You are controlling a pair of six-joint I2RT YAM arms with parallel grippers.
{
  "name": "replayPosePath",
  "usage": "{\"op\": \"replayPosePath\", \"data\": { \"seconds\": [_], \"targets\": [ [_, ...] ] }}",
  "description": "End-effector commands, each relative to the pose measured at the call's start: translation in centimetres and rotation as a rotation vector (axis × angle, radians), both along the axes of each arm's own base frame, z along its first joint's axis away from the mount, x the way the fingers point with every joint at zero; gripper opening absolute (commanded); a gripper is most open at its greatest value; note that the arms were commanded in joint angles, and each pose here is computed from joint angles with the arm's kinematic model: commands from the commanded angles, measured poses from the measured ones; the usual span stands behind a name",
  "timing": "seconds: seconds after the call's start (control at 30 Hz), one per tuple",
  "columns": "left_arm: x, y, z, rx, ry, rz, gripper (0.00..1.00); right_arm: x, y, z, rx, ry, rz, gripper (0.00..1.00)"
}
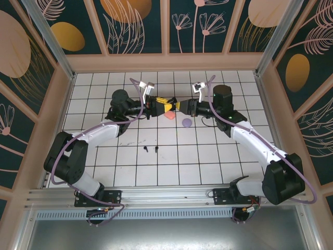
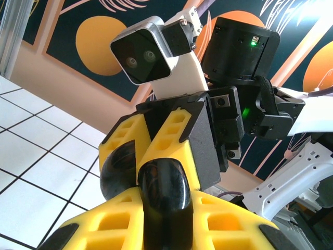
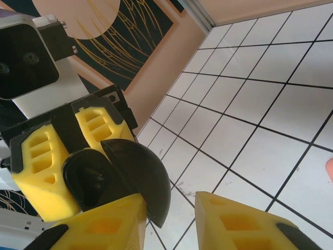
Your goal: Insert the wireless bluetooth earbuds into the charging case
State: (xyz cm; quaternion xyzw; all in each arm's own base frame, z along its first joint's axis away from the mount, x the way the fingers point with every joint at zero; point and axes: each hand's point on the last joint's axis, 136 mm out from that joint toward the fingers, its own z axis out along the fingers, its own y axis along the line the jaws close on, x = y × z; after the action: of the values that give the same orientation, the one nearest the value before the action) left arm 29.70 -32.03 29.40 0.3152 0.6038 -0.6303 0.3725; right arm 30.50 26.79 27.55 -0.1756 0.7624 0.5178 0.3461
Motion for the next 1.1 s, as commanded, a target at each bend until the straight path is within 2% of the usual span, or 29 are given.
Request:
{"op": "replayPosePath", "data": {
  "seconds": [0.0,0.17,0.37,0.53,0.63,0.77,0.93,1.07],
  "targets": [
    [-0.7,-0.2,0.7,-0.021,-0.039,-0.03,0.0,0.4,0.8,2.1,0.035,-0.056,0.014,0.3],
    [-0.8,-0.4,0.5,-0.02,-0.035,-0.035,0.0,0.3,1.7,2.3,0.028,-0.061,0.035,0.23],
    [-0.6,-0.5,0.2,-0.012,-0.026,-0.023,0.0,0.3,1.8,2.5,0.018,-0.068,0.03,0.0],
    [0.9,-0.2,-0.6,0.042,-0.039,0.068,0.43,1.1,1.1,2.1,-0.053,-0.07,-0.027,0.0],
    [2.0,0.6,-0.4,0.087,-0.066,0.105,0.57,1.7,0.2,1.2,-0.141,-0.068,-0.067,0.0],
    [2.4,1.5,-0.3,0.207,-0.125,0.1,0.64,2.4,-1.4,-0.1,-0.29,-0.081,-0.109,0.0],
    [1.9,1.8,-1.9,0.379,-0.141,0.025,0.66,2.9,-2.7,-1.8,-0.482,-0.116,-0.114,0.0],
    [1.5,1.8,-3.0,0.444,-0.126,-0.039,0.67,3.1,-2.9,-3.3,-0.651,-0.162,-0.089,0.0]
  ]
}}
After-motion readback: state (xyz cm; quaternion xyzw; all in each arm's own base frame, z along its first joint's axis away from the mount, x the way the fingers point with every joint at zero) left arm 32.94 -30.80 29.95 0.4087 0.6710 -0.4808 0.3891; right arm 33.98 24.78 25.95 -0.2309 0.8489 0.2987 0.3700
